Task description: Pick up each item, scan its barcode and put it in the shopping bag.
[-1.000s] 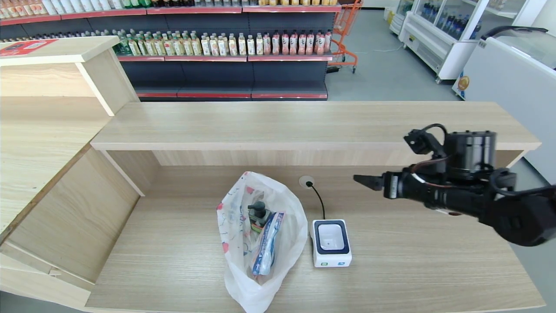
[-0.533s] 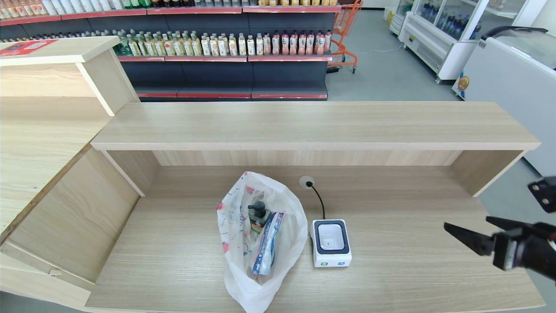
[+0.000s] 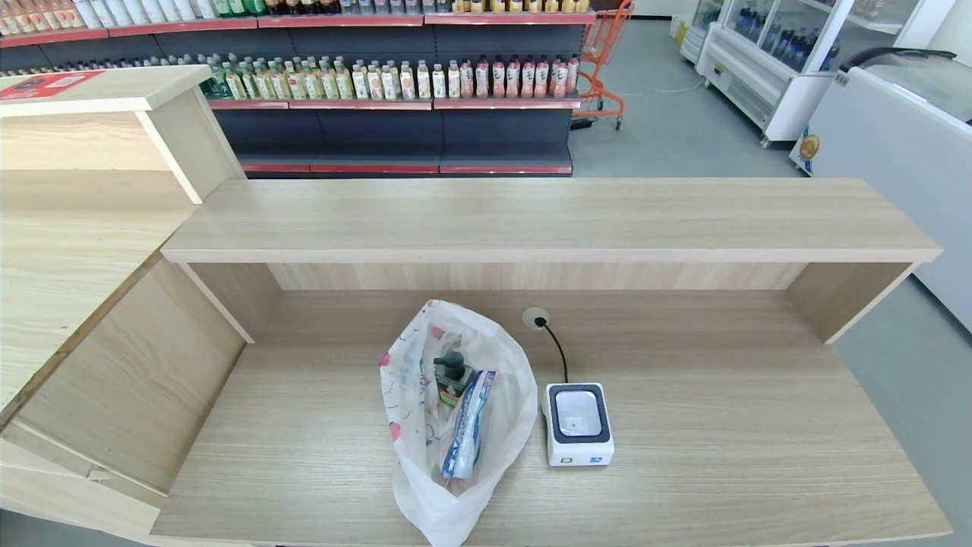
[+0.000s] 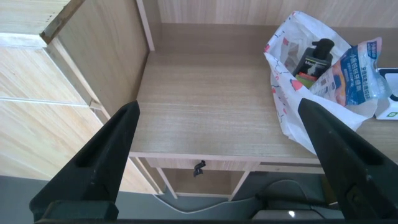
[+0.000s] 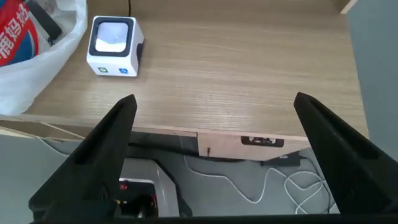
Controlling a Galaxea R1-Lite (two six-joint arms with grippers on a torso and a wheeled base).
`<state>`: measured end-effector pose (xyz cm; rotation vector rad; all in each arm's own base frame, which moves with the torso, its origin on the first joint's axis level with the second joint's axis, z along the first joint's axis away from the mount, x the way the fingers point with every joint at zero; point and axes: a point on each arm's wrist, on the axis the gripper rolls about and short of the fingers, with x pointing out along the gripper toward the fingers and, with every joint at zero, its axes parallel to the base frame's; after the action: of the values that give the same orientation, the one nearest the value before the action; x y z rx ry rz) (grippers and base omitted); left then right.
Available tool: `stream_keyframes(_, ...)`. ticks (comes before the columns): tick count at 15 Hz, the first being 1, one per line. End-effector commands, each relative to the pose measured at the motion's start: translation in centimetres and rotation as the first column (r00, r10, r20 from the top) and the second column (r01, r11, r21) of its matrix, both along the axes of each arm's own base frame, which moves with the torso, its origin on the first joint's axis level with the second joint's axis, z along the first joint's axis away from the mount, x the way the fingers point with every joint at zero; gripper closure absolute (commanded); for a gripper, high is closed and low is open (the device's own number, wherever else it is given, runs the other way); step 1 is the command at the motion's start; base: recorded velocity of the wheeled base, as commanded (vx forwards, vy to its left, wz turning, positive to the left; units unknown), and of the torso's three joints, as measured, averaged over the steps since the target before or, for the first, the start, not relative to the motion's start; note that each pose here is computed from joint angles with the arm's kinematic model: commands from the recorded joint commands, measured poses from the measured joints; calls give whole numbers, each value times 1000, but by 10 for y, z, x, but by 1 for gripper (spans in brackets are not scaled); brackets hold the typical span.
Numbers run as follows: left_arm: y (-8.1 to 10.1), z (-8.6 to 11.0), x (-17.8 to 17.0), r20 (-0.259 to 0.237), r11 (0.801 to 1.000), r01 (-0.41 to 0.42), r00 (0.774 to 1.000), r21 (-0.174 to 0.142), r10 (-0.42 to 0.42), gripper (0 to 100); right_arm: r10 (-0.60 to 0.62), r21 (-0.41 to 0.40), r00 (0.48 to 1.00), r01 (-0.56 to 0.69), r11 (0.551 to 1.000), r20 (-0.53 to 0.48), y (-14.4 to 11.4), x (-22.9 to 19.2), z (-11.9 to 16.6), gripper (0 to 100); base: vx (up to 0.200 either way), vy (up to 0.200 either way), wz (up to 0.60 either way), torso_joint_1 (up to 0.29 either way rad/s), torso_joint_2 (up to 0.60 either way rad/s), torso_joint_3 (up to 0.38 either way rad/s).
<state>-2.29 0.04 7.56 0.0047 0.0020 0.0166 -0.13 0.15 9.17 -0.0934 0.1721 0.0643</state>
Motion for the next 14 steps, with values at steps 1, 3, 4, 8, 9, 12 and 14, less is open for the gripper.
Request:
stream_keyframes(1, 0, 0, 0, 0, 1000, 0, 1000, 0, 0, 0, -5, -9, 986, 7, 1000, 164, -1, -21, -16, 0, 0, 0, 0, 0, 0, 0)
stream_keyframes(3, 0, 0, 0, 0, 1000, 0, 1000, 0, 0, 0, 10, -9, 986, -9, 1000, 164, 0, -21, -16, 0, 0, 0, 0, 0, 0, 0)
stream_keyframes(4, 0, 0, 0, 0, 1000, 0, 1000, 0, 0, 0, 9, 14, 987, -11, 1000, 160, 0, -21, -16, 0, 0, 0, 0, 0, 0, 0)
stream_keyframes(8, 0, 0, 0, 0, 1000, 0, 1000, 0, 0, 0, 3, 51, 988, -11, 999, 157, 0, -21, -16, 0, 0, 0, 0, 0, 0, 0)
stream_keyframes(9, 0, 0, 0, 0, 1000, 0, 1000, 0, 0, 0, 8, 28, 988, -13, 1000, 157, 0, -21, -16, 0, 0, 0, 0, 0, 0, 0)
stream_keyframes(12, 0, 0, 0, 0, 1000, 0, 1000, 0, 0, 0, 14, 4, 987, -15, 1000, 160, 0, -21, -17, 0, 0, 0, 0, 0, 0, 0)
stream_keyframes(14, 0, 0, 0, 0, 1000, 0, 1000, 0, 0, 0, 10, 7, 987, -12, 1000, 162, 0, -22, -17, 0, 0, 0, 0, 0, 0, 0)
